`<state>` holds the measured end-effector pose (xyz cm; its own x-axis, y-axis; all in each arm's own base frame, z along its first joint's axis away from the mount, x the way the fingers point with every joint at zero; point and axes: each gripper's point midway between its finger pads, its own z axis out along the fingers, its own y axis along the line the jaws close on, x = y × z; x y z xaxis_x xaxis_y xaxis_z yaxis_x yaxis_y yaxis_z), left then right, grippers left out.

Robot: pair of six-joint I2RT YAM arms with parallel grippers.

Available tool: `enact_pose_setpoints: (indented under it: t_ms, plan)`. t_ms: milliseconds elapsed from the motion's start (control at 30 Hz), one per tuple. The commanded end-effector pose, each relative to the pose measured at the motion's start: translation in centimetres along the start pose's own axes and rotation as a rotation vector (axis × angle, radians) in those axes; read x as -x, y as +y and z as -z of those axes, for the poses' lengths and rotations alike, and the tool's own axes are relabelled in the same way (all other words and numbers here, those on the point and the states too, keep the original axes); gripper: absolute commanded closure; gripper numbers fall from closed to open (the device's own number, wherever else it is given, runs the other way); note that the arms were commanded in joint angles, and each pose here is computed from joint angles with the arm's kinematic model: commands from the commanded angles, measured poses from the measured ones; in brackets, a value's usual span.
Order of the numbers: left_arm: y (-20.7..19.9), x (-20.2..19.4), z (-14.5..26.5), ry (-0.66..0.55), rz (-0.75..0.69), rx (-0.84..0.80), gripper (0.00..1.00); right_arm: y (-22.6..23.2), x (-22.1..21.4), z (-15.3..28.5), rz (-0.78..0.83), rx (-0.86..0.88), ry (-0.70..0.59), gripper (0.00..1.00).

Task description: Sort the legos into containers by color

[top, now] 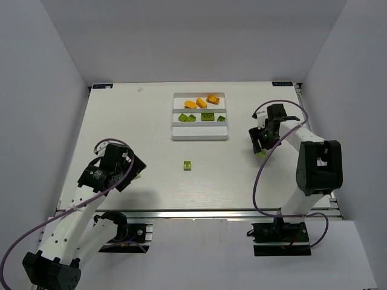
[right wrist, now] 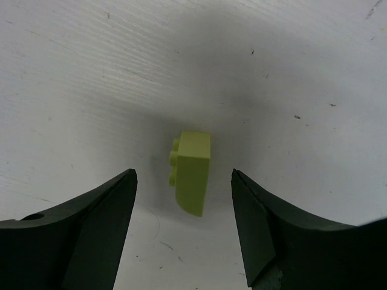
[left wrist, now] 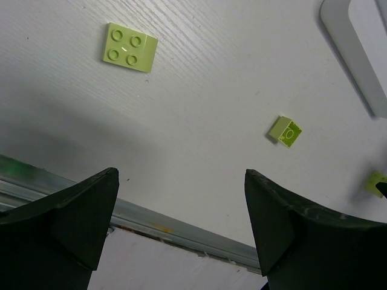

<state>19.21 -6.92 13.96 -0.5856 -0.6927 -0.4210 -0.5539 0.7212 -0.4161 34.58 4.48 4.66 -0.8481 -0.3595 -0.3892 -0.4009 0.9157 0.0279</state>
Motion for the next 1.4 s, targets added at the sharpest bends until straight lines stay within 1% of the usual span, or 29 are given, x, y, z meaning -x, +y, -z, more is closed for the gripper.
enact_pose_setpoints:
  t_ms: [0,100,200,267,300,333,400,433,467,500,533,567,600,633,667,700,767,800,900,933,1000,1067,1100,1133,1233,1267,1300,1367]
  plan:
    - [-0.8,0.7,0.2,-0.018,-0.007,-0.022,0.05,-0.4,0.4,-0.6,0.008,-0.016,-0.009,0.31]
    - [-1.0,0.7,0.2,-0.015,-0.006,-0.024,0.05,-0.5,-0.2,-1.2,0.017,-0.021,0.005,0.35]
    - [-0.9,0.7,0.2,-0.017,-0.004,-0.024,0.05,-0.5,-0.8,-1.7,0.017,-0.016,0.018,0.42]
    - [-0.8,0.7,0.1,-0.021,-0.005,-0.016,0.05,-0.3,-1.1,-2.1,0.020,-0.013,0.026,0.52]
    - [-0.8,0.8,0.1,-0.022,-0.005,-0.018,0.05,-0.3,-1.2,-2.2,0.024,-0.012,0.028,0.54]
    - [-0.8,0.7,0.1,-0.021,-0.005,-0.015,0.05,-0.4,-1.4,-2.4,0.022,-0.013,0.033,0.61]
    - [-0.7,0.7,-0.1,-0.020,-0.005,-0.014,0.05,-0.4,-1.6,-2.6,0.031,-0.007,0.036,0.71]
    - [-0.7,0.7,-0.2,-0.020,-0.005,-0.014,0.05,-0.3,-1.5,-2.7,0.037,-0.004,0.031,0.80]
    - [-0.8,0.7,-0.2,-0.020,-0.005,-0.014,0.05,-0.2,-1.3,-2.7,0.048,0.003,0.025,0.86]
    - [-0.7,0.6,-0.3,-0.017,-0.006,-0.010,0.05,-0.2,-1.1,-2.6,0.058,0.014,0.021,0.89]
    - [-0.8,0.6,-0.3,-0.017,-0.006,-0.009,0.05,0.1,-0.7,-2.3,0.098,0.031,0.004,0.98]
    - [-0.7,0.6,-0.4,-0.016,-0.006,-0.004,0.05,1.1,-0.1,-2.0,0.118,0.088,-0.018,1.00]
    - [-0.6,0.5,-0.5,-0.013,-0.008,-0.002,0.05,1.7,0.7,-1.3,0.147,0.125,-0.044,1.00]
    - [-0.6,0.5,-0.6,-0.010,-0.009,0.002,0.05,2.2,1.6,-0.6,0.221,0.157,-0.081,1.00]
    - [-0.5,0.4,-0.6,-0.010,-0.011,0.003,0.05,3.9,2.7,-0.1,0.267,0.235,-0.125,1.00]
    - [-0.5,0.4,-0.7,-0.008,-0.009,0.004,0.05,4.5,4.5,0.9,0.314,0.263,-0.179,1.00]
    - [-0.3,0.2,-0.9,-0.001,-0.014,0.017,0.05,6.5,6.1,1.7,0.408,0.342,-0.227,1.00]
    - [-0.2,0.2,-1.0,-0.001,-0.015,0.024,0.05,6.8,8.2,2.8,0.445,0.349,-0.280,1.00]
    - [0.5,-0.1,-1.2,0.006,-0.014,0.053,0.05,8.9,10.6,2.9,0.517,0.411,-0.319,1.00]
    - [0.7,-0.2,-1.4,0.010,-0.007,0.063,0.05,9.1,12.2,2.9,0.541,0.414,-0.341,1.00]
    - [1.2,-0.4,-1.5,0.014,0.004,0.092,0.05,10.5,13.4,2.6,0.580,0.432,-0.345,1.00]
    - [1.4,-0.4,-1.7,0.017,0.015,0.105,0.05,11.1,15.6,2.1,0.619,0.424,-0.369,1.00]
    - [1.5,-0.5,-1.7,0.019,0.019,0.113,0.05,11.4,15.9,0.9,0.627,0.423,-0.353,1.00]
    - [1.4,-0.5,-1.8,0.019,0.029,0.111,0.05,11.6,17.2,1.2,0.646,0.407,-0.380,1.00]
    - [1.1,-0.4,-2.0,0.017,0.039,0.107,0.05,12.4,18.2,-0.5,0.674,0.401,-0.368,1.00]
    - [0.9,-0.3,-2.0,0.016,0.041,0.102,0.05,12.7,18.9,-0.4,0.684,0.399,-0.378,1.00]
    - [0.9,-0.4,-2.0,0.017,0.044,0.101,0.05,13.2,18.8,-1.3,0.690,0.405,-0.366,1.00]
    - [0.7,-0.4,-2.2,0.023,0.042,0.105,0.05,13.4,19.2,-1.7,0.700,0.396,-0.367,1.00]
